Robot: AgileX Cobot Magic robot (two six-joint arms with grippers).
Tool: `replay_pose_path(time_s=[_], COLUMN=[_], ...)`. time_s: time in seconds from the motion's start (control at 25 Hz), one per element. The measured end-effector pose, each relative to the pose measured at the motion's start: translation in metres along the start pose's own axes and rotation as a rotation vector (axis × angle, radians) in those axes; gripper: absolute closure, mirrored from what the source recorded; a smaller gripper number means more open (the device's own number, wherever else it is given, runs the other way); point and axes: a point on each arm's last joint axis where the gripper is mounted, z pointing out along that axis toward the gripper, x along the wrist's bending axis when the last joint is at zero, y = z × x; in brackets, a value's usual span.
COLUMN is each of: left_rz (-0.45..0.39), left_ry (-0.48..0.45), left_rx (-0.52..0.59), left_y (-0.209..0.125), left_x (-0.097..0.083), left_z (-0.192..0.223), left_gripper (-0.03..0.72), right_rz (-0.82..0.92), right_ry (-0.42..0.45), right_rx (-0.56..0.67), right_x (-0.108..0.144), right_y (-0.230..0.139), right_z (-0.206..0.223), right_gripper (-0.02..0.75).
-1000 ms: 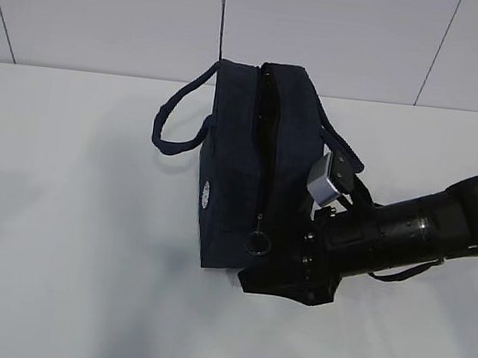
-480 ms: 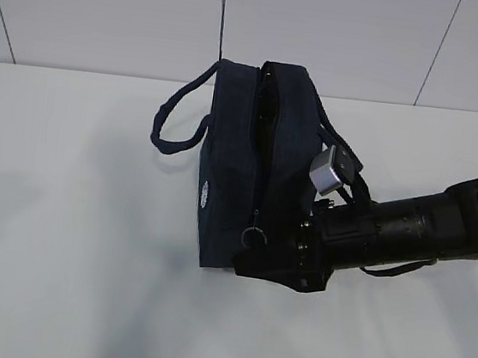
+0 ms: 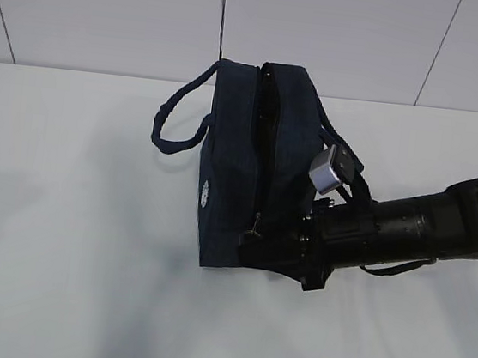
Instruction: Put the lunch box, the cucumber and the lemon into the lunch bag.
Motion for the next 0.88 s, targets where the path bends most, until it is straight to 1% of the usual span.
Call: replay_pose_path(time_s=[0.12,0.4,0.48,0.68,0.76,0.88], left_rz=[0.000,0.000,0.000,0.000,0.000,0.000], left_ry=[0.000,0.000,0.000,0.000,0.000,0.000], left_rx=[0.000,0.000,0.000,0.000,0.000,0.000], left_y=[0.0000,0.0000,0.0000,0.0000,0.0000,0.0000], left_x=[0.0000,0.0000,0.0000,0.0000,0.0000,0.0000], left_z=[0.0000,0.0000,0.0000,0.0000,0.0000,0.0000], left_gripper=[0.421,0.421,0.423,0.424,0.424,0.424], right_rz=[-0.001,0.000,0.000,0.000,0.001,0.001], right_ry=[-0.003,-0.020,-0.023,-0.025,-0.026,-0.026], right_rx=[-0.001,0.008,0.011,0.012,0.011,0.011], right_x=[-0.0006,-0.0021,-0.0024,-0.0025,-0.0026,-0.0026], right_y=[0.0006,-0.0003,-0.0005,-0.0006,-0.0005,-0.0005], right_z=[0.0000,0.0000,0.0000,0.0000,0.0000,0.0000], right_gripper=[0.518,0.545,0.579,0.710,0.731,0.731])
